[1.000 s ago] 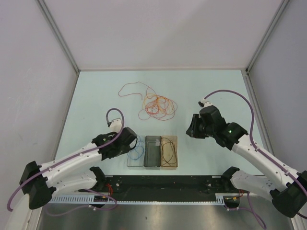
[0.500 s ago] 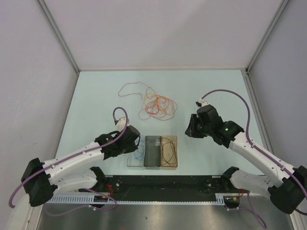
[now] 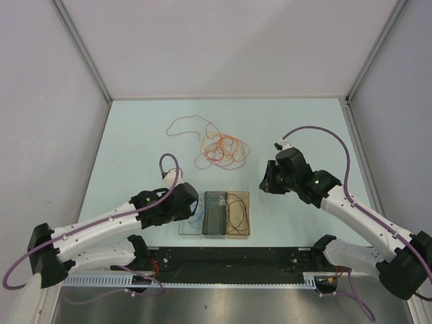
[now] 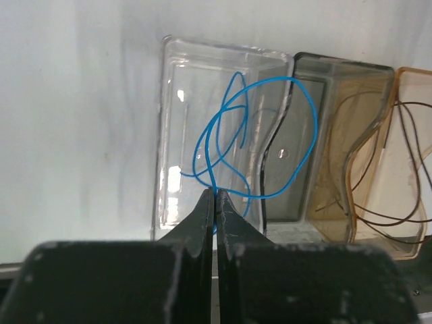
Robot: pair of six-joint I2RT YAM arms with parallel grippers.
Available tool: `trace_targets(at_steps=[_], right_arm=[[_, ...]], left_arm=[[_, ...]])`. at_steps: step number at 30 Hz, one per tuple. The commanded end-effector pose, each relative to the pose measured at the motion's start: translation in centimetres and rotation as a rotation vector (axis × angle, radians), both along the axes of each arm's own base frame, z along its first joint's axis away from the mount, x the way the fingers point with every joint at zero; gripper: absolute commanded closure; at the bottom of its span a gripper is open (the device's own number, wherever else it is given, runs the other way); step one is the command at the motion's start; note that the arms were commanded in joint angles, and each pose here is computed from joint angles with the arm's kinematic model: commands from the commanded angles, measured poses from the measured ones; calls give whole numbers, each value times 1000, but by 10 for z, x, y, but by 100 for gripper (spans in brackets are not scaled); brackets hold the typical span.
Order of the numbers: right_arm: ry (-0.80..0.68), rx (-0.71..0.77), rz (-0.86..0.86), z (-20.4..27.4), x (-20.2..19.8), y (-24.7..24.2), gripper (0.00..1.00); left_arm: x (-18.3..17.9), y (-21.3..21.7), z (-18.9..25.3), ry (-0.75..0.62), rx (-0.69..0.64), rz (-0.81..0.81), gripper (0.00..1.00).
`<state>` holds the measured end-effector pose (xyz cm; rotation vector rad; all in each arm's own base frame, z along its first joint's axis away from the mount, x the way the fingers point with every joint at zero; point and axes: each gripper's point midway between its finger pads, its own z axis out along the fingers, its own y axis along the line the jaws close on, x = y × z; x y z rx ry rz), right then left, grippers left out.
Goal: Untangle the cables
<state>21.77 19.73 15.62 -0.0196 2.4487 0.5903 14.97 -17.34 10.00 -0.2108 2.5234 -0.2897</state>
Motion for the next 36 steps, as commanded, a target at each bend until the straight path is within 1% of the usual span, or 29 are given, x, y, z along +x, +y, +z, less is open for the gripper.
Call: trace_targets(at_steps=[1, 5, 10, 12, 15, 16, 18, 19, 21, 22, 24, 25, 27, 28, 29, 31, 32, 33, 35, 36], right_arm=[[-24, 23, 11, 4, 1, 4, 72], [-21, 24, 11, 2, -2, 3, 72], [-16, 23, 9, -1, -3, 3, 72], [-16, 23, 10, -1, -3, 3, 72], [-15, 22, 13, -1, -4, 3, 72], [-16, 20, 13, -1, -4, 3, 72], [-16, 21, 13, -1, -4, 2, 72], [-18, 21, 8, 0, -3, 2, 72], [-16, 20, 12, -1, -3, 2, 72], [-18, 21, 12, -1, -3, 2, 72], [-24, 23, 11, 0, -1, 3, 72], [-24, 22, 13, 0, -1, 3, 71], [-23, 21, 14, -1, -1, 3, 72], [-24, 20, 15, -1, -1, 3, 71], [-26, 20, 14, 0, 0, 3, 71], [-22, 15, 13, -1, -1, 1, 71], [-20, 10, 16, -2, -2, 1, 71], [-22, 7, 15, -2, -2, 0, 71], [-21, 1, 14, -3, -1, -1, 71], [-17, -2, 12, -5, 0, -2, 71]], left_arm=[[-8, 15, 1, 19, 21, 54, 100], [-15, 19, -20, 56, 37, 56, 100], [-11, 10, -31, 62, 37, 50, 100], [-11, 5, -34, 68, 42, 21, 96], [-7, -4, -30, 58, 23, 0, 77], [-6, -6, -25, 51, 13, -5, 58], [-3, -5, -17, 33, 11, -5, 44], [0, -3, -8, 12, 14, 1, 35], [3, 1, 5, -17, 27, 2, 27], [9, 5, 20, -54, 36, 14, 24], [14, 14, 33, -89, 71, 18, 20], [22, 14, 49, -129, 63, 33, 20], [34, 22, 60, -156, 82, 53, 20], [39, 21, 69, -167, 63, 55, 20], [44, 23, 72, -180, 73, 32, 20], [63, 24, 84, -224, 42, 54, 20], [69, 26, 87, -244, 58, 35, 20], [84, 28, 93, -283, 39, 64, 20], [104, 34, 92, -285, 59, 66, 20], [116, 33, 94, -302, 47, 78, 20]])
